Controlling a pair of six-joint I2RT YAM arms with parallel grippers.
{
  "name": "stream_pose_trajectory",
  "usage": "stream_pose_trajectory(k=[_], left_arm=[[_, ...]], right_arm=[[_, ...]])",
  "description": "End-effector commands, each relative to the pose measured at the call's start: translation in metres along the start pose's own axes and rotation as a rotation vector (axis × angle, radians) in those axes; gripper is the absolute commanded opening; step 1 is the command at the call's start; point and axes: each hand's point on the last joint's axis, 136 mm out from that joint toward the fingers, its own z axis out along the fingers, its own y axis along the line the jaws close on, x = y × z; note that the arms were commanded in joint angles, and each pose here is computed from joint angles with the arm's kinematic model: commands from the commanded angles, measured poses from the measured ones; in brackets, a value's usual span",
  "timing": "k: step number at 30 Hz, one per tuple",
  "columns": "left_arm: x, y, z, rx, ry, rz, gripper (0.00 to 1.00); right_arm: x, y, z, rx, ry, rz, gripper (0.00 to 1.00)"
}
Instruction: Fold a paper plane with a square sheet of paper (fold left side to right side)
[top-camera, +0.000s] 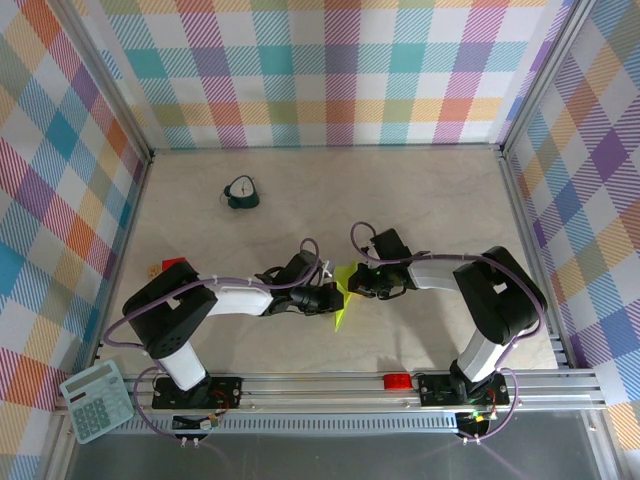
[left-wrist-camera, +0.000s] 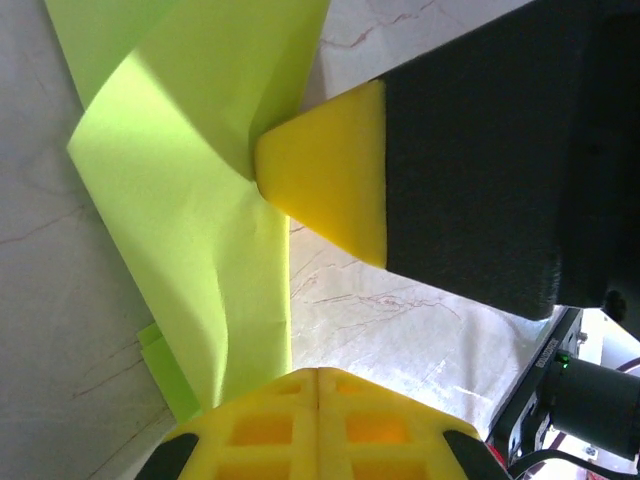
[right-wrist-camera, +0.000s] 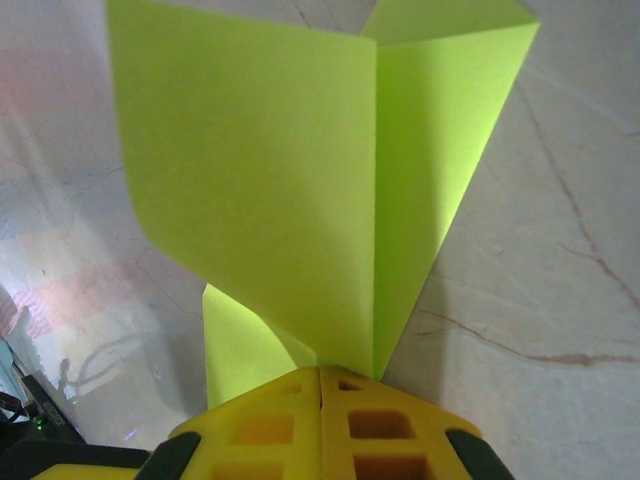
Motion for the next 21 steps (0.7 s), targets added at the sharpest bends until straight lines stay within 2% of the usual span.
stream_pose_trajectory(k=[1,15,21], left_arm=[[0.009,-0.004,0.006,0.026,0.029,-0.006,0.0],[0.027,0.017,0.018,-0.039,0.061,-0.021,0.0],[0.036,0.027,0.022,-0.082,0.073,-0.016,0.0]], right_arm=[[0.034,-0.037,0.01,0.131,0.12,0.061,0.0],[0.033,-0.035,0.009,0.139,0.129,0.055,0.0],[0.024,-0.018,0.007,0.099,0.115,0.033,0.0]])
